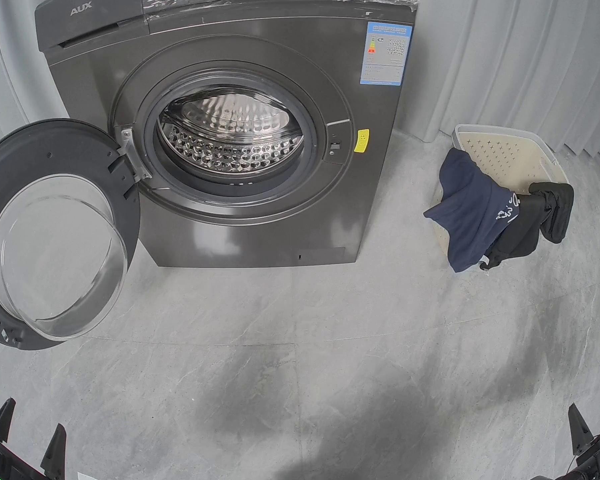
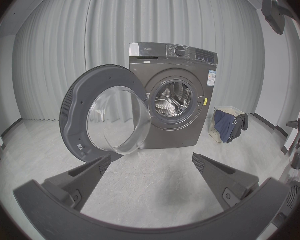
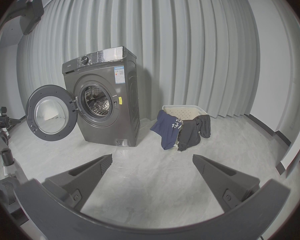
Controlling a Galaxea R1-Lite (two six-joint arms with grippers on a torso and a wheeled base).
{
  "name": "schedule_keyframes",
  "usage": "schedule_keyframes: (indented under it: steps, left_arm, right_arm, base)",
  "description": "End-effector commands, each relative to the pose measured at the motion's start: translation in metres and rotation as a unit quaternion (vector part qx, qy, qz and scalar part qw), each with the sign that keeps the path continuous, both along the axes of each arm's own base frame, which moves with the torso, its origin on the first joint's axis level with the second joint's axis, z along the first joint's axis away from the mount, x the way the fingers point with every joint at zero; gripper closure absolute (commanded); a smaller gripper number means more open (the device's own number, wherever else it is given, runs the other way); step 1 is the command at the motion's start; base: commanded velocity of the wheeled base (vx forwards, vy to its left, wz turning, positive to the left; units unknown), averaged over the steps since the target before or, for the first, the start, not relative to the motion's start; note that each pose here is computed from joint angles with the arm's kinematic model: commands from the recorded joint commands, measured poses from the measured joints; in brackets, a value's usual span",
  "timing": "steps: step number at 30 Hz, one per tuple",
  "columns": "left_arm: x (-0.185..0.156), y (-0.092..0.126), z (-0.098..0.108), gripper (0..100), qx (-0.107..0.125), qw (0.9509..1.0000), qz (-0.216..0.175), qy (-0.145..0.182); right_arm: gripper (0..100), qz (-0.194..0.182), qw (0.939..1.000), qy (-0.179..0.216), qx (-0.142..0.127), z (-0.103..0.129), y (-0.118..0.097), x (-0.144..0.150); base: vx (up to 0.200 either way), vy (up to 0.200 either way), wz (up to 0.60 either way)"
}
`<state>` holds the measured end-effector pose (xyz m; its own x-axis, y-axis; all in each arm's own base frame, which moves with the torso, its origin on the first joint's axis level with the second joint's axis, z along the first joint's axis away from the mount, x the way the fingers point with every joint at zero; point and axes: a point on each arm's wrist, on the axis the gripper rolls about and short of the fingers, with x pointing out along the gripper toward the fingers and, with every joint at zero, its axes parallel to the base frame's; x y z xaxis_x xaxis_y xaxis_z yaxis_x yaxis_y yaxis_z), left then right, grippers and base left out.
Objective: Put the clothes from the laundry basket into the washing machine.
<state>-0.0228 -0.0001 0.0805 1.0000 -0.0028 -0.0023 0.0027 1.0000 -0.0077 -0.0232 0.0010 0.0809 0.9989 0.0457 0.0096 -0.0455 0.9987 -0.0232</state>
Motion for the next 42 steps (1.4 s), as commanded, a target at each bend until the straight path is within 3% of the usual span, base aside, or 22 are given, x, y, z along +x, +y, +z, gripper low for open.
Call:
schedule_keyframes:
  steps: [1,16,22,37,42]
  left_arm:
    - [0.0001,0.0,-0.0044,0,0.0,1.0,0.0,0.001]
    - [0.0001,0.0,-0.0044,0,0.001,1.0,-0.001,0.001]
    - [0.0001,0.0,-0.0044,0,-0.001,1.0,-0.002,0.001]
    - [0.0001,-0.0001,-0.0044,0,-0.002,1.0,-0.003,0.001]
    - [0.0001,0.0,-0.0044,0,-0.001,1.0,0.0,0.001]
  right_arm:
    - [0,0.0,1.0,0.002,0.0,-0.005,0.0,0.0004]
    - [0,-0.001,1.0,0.003,0.001,-0.005,-0.0001,0.0004]
    - [0,-0.001,1.0,0.003,0.001,-0.005,-0.0001,0.0004]
    - [0,-0.003,1.0,0.003,0.001,-0.005,-0.0001,0.0004]
    - [0,-0.003,1.0,0.003,0.001,-0.005,-0.0001,0.0004]
  base:
    - [0.0,-0.2,0.0]
    - [0.0,-0.2,0.0]
    - [0.0,0.0,0.0]
    - [0.2,0.0,0.0]
    - [0.0,-0.08,0.0]
